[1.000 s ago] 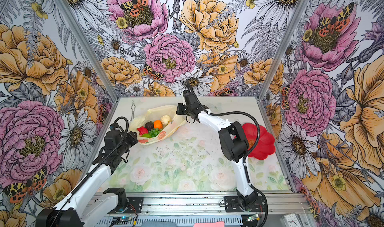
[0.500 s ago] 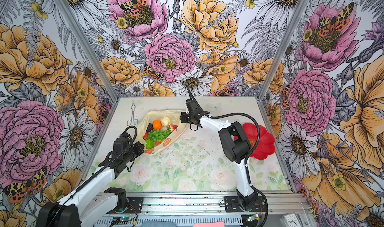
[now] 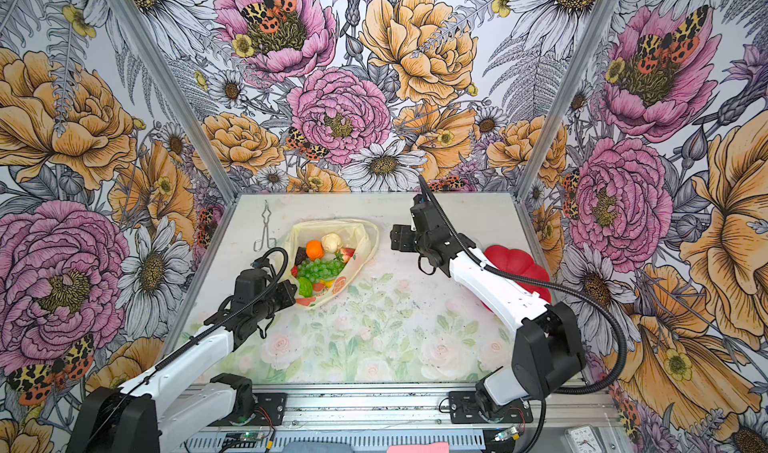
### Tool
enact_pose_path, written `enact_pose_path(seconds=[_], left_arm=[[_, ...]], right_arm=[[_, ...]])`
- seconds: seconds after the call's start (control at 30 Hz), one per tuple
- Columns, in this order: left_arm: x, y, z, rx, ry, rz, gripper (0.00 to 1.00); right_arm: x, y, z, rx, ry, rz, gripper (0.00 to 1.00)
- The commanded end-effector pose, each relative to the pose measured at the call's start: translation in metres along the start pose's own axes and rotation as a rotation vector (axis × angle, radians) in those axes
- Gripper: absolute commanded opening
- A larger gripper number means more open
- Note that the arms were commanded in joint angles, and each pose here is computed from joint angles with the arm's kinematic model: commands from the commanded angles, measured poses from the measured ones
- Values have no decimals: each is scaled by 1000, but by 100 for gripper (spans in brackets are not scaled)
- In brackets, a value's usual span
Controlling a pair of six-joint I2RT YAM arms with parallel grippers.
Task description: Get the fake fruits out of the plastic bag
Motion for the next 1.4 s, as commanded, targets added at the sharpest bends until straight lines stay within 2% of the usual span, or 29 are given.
enact_pose_path(seconds=[0.0,0.13,0.27,0.6,0.77,1.07,1.37], left_arm=[[2,-17,-8,-73,-44,65,0],[4,-24,-9,-97,-55,84,0],[6,-25,-9,-104,-63,91,0],[9,-26,-10,-116,-86,86,0],[10,-27,-9,-124,-87,83,0],[10,-27,-10,-133,-96,74,0],[12,-27,-10,-141,-107,67,0]], right_arm=[[14,-62,43,25,131,261,85],[23,-112,75,-36,204,385,88],[21,-153,98,-117,266,468,95],[-21,-190,118,-187,368,510,98],[-40,-190,129,-201,412,483,97],[-46,-174,142,-182,440,429,96],[-47,-130,144,-129,435,328,94]])
Point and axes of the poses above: each gripper's point midway between its finger pads, its own x axis back along the fingers, its own y axis along the line the jaws close on, z = x × y, the point moved 2 cm from there along x, back along the fingers, and after that the axes turned 4 degrees about x, right-handed, at the moved point
